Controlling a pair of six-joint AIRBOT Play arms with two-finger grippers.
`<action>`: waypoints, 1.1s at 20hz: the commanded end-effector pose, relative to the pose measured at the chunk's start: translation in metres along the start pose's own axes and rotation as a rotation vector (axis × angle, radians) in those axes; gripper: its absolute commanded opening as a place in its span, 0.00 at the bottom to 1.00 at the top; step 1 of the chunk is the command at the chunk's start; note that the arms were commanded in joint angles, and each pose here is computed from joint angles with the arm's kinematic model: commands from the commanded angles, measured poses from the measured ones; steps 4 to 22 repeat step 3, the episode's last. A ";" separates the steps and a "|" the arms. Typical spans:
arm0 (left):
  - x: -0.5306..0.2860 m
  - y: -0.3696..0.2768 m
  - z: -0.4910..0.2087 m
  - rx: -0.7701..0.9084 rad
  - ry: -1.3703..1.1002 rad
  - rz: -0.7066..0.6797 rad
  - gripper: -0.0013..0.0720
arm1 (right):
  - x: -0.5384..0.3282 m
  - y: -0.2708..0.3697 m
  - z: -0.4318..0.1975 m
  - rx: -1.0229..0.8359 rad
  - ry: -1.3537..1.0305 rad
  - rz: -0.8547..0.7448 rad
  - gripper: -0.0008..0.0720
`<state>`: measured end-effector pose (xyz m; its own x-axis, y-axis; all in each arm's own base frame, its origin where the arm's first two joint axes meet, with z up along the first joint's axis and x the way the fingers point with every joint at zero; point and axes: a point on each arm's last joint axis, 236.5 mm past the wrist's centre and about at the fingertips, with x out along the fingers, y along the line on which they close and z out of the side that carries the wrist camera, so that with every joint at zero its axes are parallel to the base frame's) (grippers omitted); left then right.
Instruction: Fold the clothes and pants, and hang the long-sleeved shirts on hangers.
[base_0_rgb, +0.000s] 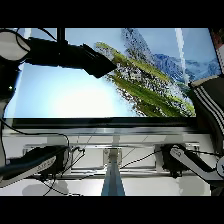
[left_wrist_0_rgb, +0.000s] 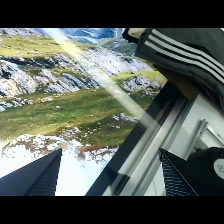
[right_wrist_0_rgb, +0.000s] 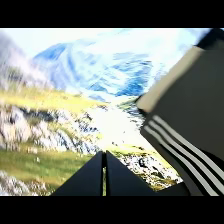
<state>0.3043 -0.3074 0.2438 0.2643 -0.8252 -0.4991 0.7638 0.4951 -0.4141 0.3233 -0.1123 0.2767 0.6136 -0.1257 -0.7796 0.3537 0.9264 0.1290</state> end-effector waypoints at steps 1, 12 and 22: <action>0.000 0.000 0.000 0.001 -0.001 0.000 0.96 | 0.018 0.078 -0.009 -0.350 0.016 0.031 0.04; 0.000 0.000 0.000 0.001 -0.001 0.000 0.96 | 0.024 0.110 -0.011 -0.439 -0.002 0.059 0.04; 0.000 0.000 0.000 0.001 -0.001 0.000 0.96 | 0.024 0.110 -0.011 -0.439 -0.002 0.059 0.04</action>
